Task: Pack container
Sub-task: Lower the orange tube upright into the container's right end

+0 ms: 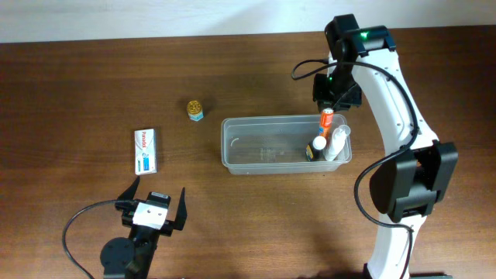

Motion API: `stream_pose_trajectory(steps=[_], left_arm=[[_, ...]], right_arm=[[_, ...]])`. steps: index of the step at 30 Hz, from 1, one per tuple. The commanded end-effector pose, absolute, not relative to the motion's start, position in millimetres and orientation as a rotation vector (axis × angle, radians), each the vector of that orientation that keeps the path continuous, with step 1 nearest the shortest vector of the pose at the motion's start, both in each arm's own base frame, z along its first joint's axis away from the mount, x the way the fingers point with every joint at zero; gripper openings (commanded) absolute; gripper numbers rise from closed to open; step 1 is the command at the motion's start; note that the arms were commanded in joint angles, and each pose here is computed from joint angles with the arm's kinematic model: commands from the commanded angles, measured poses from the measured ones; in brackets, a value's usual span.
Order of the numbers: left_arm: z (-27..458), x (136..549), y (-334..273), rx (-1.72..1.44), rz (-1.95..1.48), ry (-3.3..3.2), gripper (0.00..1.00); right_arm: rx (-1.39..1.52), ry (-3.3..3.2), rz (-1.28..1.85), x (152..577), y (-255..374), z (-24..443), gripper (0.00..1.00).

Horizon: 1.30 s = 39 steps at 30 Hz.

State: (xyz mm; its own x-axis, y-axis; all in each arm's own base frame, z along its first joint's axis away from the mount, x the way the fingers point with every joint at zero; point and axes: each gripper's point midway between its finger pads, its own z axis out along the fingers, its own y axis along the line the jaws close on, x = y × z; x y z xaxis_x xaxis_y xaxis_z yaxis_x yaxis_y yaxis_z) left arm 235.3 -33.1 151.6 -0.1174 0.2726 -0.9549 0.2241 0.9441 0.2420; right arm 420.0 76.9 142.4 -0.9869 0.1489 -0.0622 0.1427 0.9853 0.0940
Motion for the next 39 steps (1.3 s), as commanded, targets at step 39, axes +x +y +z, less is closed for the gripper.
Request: stream_pose_trajectory(steps=[39], left_arm=[[151.0, 235.2, -33.0, 0.392, 0.052, 1.697, 0.99]], right_arm=[[0.194, 3.092, 0.097, 398.0, 72.0, 160.6, 0.29]])
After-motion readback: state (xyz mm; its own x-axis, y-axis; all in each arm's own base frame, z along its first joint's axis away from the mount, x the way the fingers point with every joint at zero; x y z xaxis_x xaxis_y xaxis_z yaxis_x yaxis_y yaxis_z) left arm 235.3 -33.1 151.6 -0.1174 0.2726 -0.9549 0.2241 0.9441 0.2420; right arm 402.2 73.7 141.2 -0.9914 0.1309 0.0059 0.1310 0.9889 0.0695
